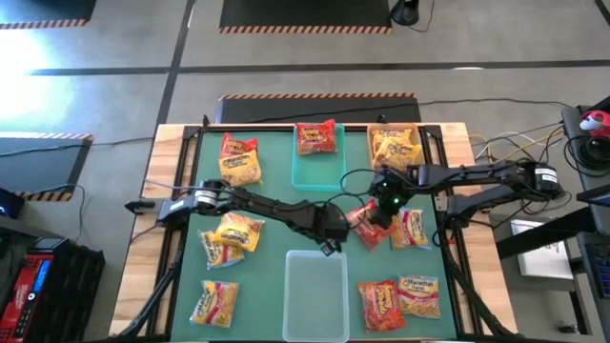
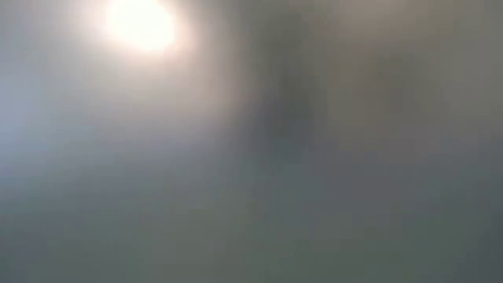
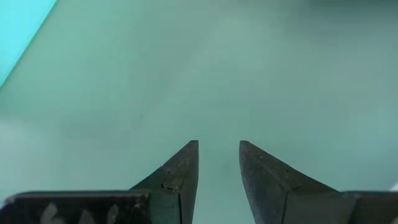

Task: Sort Maruchan noodles
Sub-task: Put the red noodle pack into the green bin

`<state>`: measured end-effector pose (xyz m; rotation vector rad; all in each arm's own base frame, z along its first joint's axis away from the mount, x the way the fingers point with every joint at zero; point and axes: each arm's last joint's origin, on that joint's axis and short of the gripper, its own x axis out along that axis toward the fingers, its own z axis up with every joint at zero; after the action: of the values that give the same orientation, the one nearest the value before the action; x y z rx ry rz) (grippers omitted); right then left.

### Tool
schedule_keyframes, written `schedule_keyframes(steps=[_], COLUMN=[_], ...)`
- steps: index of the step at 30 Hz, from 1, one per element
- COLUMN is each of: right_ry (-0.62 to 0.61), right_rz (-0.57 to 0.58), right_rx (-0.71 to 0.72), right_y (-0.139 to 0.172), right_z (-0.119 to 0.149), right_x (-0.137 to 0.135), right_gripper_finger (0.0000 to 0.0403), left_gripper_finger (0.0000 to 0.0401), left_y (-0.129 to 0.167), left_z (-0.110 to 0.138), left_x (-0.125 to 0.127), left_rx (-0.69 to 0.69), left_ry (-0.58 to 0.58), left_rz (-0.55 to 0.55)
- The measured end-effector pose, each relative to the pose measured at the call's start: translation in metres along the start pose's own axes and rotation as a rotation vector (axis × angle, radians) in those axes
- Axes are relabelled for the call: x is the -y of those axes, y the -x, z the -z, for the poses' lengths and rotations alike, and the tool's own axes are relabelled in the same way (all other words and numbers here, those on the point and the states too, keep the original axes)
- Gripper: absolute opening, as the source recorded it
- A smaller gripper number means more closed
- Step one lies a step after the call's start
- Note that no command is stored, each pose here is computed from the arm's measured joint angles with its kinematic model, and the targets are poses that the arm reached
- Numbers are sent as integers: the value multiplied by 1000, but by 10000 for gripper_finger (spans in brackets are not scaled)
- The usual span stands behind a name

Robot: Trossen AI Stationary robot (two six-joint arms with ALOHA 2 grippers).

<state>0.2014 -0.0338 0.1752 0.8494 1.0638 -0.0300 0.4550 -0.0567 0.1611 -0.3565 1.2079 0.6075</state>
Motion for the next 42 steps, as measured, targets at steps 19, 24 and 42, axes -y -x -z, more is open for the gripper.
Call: schedule_keyframes(steps=[19, 24, 42], right_ry=[571, 704, 641], right_rz=[370, 484, 583], right_rx=[474, 525, 170], right_y=[69, 75, 34], right_z=[-102, -141, -224], right_x=[-50, -48, 6], right_gripper_finger=[34, 34, 35], left_gripper_finger=[99, 99, 120], left_y=[61, 57, 31], left_z=[86, 96, 133], left_x=[-116, -124, -146], left_rx=[358, 488, 657], left_ry=[409, 467, 587], left_rz=[312, 470, 772])
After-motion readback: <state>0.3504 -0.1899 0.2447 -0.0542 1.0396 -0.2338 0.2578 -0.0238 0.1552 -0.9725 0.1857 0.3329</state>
